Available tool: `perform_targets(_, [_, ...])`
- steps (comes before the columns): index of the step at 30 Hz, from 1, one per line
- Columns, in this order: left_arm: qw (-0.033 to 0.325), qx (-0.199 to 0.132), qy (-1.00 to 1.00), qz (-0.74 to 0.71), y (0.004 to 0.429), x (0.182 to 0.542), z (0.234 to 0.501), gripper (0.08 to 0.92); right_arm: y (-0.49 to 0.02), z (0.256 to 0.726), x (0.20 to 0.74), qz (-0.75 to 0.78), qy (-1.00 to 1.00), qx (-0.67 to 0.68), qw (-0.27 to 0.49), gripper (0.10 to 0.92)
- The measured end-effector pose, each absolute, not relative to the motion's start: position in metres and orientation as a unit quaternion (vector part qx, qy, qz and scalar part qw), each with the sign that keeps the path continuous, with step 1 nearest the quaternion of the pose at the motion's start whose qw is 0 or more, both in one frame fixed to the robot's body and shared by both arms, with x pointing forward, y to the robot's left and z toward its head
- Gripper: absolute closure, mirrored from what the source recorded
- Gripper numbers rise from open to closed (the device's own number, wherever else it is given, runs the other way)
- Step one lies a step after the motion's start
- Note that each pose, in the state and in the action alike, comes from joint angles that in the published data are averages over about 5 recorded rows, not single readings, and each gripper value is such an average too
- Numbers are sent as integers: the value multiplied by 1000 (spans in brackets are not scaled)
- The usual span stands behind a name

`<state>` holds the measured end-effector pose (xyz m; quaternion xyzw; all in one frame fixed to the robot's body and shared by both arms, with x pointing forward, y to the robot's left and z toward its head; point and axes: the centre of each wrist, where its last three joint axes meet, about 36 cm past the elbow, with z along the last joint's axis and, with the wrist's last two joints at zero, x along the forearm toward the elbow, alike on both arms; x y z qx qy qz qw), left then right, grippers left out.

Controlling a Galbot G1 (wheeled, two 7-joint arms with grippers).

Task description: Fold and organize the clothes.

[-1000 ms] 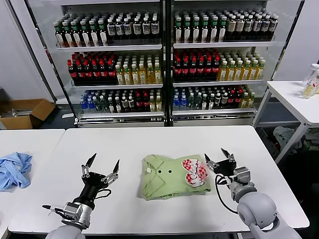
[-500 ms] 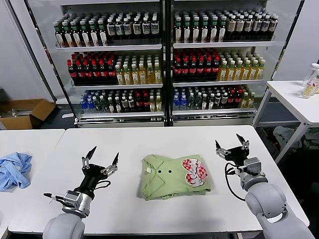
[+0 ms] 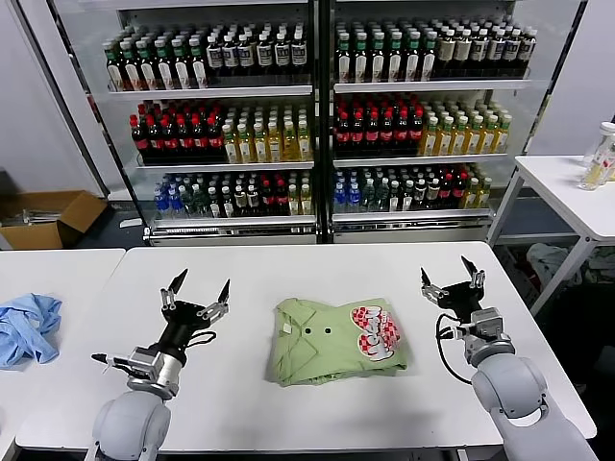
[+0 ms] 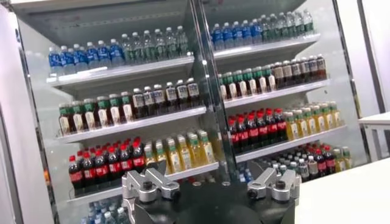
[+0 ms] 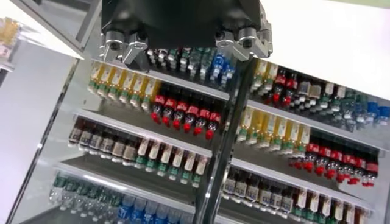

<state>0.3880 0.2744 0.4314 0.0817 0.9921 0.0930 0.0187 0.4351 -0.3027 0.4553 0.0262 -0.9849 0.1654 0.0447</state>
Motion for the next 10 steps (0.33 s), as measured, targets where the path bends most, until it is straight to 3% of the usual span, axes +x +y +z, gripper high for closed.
perform_targets(10, [26,78,993,85,273,396,428,177,-302,441,436,176,-984,21,21,200])
